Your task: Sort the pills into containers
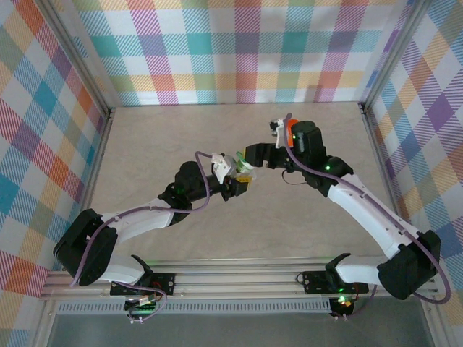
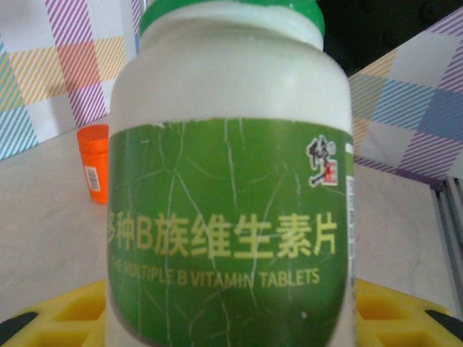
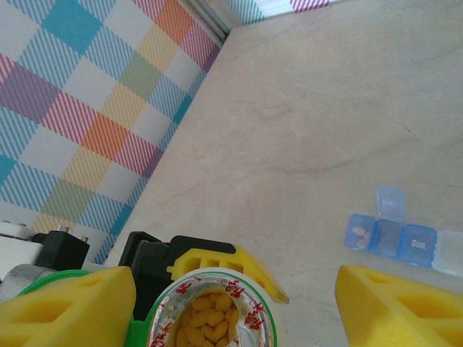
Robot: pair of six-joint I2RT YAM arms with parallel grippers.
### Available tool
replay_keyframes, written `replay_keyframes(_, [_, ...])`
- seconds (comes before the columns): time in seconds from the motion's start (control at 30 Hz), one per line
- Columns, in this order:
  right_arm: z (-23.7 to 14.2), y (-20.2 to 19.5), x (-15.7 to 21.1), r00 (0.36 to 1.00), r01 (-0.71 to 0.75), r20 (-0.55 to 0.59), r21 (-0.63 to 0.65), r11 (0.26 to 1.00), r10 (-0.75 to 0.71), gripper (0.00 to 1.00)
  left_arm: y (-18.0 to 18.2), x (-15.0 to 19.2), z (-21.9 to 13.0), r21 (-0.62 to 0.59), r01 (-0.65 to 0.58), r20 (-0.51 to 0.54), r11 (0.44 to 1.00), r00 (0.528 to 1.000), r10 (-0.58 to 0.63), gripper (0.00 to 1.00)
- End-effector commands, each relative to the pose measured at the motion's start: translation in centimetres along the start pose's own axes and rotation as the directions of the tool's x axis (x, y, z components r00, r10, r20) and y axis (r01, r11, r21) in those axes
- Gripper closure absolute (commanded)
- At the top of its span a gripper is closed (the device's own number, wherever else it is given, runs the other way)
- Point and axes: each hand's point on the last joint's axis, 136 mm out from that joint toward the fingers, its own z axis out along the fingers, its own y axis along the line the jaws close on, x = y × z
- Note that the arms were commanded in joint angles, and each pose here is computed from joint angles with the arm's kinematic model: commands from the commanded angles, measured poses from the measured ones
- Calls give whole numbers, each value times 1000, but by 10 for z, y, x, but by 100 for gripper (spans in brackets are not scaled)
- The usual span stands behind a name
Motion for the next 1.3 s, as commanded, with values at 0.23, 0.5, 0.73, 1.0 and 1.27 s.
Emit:
replay_keyframes(0.23, [32, -4, 45, 986, 110, -135, 62, 992, -101, 30, 8, -42, -8, -69, -44, 117, 997, 992, 52, 100])
replay_keyframes(0.5, [26, -10, 48, 991, 117, -71, 88, 989, -110, 29, 12, -53, -18, -105, -56, 138, 993, 988, 70, 100])
replay_keyframes(0.73, [12, 4, 24, 992, 128, -20, 91, 988, -127, 28, 9, -33, -20, -93, -43, 105, 995, 993, 53, 100])
replay_keyframes(1.0, [-5, 18, -2, 983, 175, 37, 110, 978, -180, 25, 5, -12, -25, -79, -62, 45, 995, 997, 65, 100])
replay_keyframes(1.27, [-13, 14, -13, 978, 188, 65, 137, 973, -199, 24, 5, 6, -35, -99, -73, 0, 992, 997, 73, 100])
